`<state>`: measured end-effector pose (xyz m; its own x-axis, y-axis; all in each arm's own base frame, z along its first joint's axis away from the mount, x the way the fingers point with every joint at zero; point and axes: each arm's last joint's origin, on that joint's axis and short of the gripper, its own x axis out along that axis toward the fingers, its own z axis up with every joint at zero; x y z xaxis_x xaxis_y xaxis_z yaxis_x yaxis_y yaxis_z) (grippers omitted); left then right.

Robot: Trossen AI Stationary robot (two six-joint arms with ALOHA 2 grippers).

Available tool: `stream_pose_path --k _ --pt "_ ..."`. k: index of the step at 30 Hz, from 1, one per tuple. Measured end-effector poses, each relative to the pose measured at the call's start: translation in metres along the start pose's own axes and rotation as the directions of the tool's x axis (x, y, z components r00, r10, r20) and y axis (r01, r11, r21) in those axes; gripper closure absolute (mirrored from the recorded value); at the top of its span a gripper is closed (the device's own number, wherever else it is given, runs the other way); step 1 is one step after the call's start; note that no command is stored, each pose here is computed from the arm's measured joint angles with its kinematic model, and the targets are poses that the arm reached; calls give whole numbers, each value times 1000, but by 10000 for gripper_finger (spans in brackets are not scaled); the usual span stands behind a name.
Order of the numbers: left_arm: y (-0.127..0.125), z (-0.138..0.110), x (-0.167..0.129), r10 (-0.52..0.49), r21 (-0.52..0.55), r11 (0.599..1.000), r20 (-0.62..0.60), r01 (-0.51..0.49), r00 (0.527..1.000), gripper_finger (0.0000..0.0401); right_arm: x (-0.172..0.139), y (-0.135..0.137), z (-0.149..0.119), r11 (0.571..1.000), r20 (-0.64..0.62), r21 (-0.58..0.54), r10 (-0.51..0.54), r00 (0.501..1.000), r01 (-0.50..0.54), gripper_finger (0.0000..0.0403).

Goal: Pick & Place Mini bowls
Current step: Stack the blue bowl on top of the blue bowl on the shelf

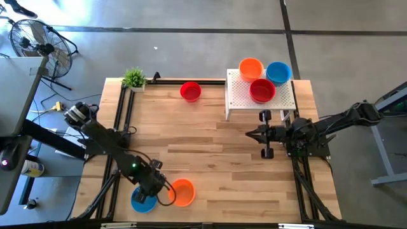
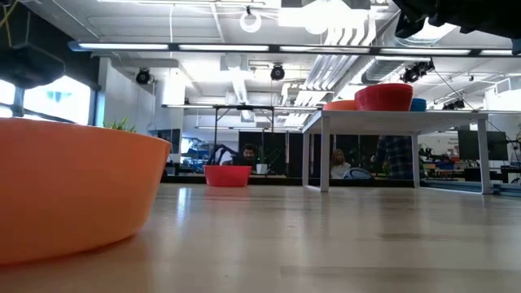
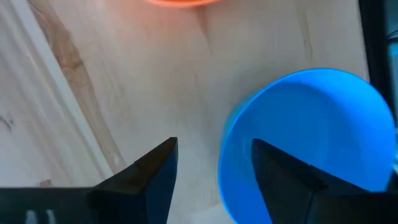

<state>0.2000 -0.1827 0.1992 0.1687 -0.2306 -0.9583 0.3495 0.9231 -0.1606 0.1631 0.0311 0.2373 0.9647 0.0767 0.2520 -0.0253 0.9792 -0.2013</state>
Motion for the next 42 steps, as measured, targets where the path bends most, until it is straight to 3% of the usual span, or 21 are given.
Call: stream_pose_path --k 6,9,14,19,25,28,32,37,42 --pt "-7 0 17 73 17 997 -14 -73 997 222 0 0 0 1000 2 0 6 1000 -6 403" --pt "-6 -1 26 89 0 996 -60 -90 994 271 0 0 0 1000 3 0 6 1000 -6 403" --pt "-2 -3 25 56 -27 998 -109 -60 992 386 0 0 0 1000 2 -1 6 1000 -6 403" --pt "10 -10 1 143 -57 987 -98 -149 985 393 0 0 0 1000 2 -1 7 1000 -7 403" --pt "42 -8 -40 170 -125 980 114 -156 979 396 0 0 0 1000 -1 -1 7 1000 -7 403" --pt "64 -6 -53 194 -185 972 279 -146 940 398 0 0 0 1000 -1 -1 7 1000 -7 402" --pt "100 4 -56 269 -317 940 460 -126 847 398 0 0 0 1000 0 -1 7 1000 -7 402" --pt "139 28 -52 340 -418 904 579 -88 741 399 0 0 0 1000 2 -1 6 1000 -6 402" --pt "177 46 -34 360 -439 896 635 -65 684 400 0 0 0 1000 1 -1 3 1000 -3 402"
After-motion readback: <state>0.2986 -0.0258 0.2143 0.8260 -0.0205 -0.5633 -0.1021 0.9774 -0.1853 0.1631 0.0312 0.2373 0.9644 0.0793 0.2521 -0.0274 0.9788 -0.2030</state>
